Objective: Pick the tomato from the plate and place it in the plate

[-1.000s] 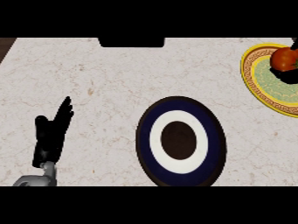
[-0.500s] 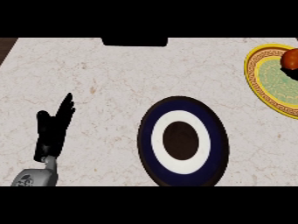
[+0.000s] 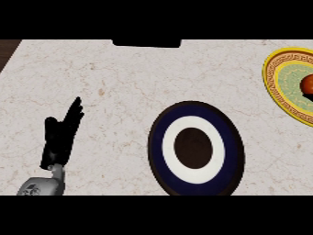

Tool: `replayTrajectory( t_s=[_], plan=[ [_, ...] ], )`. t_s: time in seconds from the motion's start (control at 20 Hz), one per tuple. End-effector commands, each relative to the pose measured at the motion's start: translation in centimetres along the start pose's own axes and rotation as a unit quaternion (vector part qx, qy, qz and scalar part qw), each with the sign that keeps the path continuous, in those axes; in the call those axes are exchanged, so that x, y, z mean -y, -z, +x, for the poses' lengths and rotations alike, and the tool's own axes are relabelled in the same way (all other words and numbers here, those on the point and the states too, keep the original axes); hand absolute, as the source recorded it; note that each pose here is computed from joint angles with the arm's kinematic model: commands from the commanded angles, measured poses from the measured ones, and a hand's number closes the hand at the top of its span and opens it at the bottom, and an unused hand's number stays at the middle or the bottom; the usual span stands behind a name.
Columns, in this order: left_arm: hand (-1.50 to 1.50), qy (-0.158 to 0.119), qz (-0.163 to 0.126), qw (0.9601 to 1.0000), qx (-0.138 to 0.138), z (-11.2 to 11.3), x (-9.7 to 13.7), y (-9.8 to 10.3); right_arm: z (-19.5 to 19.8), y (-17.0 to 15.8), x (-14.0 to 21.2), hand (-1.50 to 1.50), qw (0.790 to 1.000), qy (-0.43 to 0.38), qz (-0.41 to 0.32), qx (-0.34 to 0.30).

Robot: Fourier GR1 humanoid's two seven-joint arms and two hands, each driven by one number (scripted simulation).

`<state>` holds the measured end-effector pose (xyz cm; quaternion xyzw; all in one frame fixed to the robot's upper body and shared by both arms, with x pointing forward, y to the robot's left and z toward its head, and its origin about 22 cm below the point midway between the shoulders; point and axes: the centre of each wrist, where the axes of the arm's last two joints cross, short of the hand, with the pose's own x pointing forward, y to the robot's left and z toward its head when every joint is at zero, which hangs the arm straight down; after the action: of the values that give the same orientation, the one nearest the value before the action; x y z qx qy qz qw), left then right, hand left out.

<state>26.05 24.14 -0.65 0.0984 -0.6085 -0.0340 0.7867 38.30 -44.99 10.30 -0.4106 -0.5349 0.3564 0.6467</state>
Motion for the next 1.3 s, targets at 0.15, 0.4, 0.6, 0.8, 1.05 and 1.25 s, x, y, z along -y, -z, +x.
replayTrajectory(
  t_s=[0.15, 0.4, 0.6, 0.8, 1.05, 1.25],
  plan=[
    [0.00, -0.004, -0.003, 1.0000, -0.001, 1.0, 1.1, 0.5, -1.5, -0.5, -0.8, -1.50, 0.995, 0.003, 0.097, 0.013],
    [0.00, 0.000, 0.018, 0.9998, -0.006, -0.6, -0.8, -0.4, -3.5, -1.7, 1.0, -1.50, 0.987, 0.103, 0.057, 0.114],
    [0.00, -0.002, 0.008, 0.9999, -0.009, -1.3, -0.7, -0.4, -2.1, -0.7, 2.0, -1.50, 0.949, 0.275, -0.020, 0.154],
    [0.00, -0.005, 0.013, 0.9999, -0.007, -0.8, -0.1, -0.1, -4.3, -2.0, 3.0, -1.50, 0.919, 0.366, -0.035, 0.144],
    [0.00, -0.007, 0.004, 1.0000, 0.002, -0.9, 1.1, -0.8, -7.1, -4.0, 2.7, -1.50, 0.904, 0.401, -0.017, 0.145],
    [0.00, 0.000, 0.004, 1.0000, -0.001, -1.1, -0.5, -0.7, -7.6, -4.4, 0.7, -1.50, 0.897, 0.417, -0.012, 0.147]
  ],
)
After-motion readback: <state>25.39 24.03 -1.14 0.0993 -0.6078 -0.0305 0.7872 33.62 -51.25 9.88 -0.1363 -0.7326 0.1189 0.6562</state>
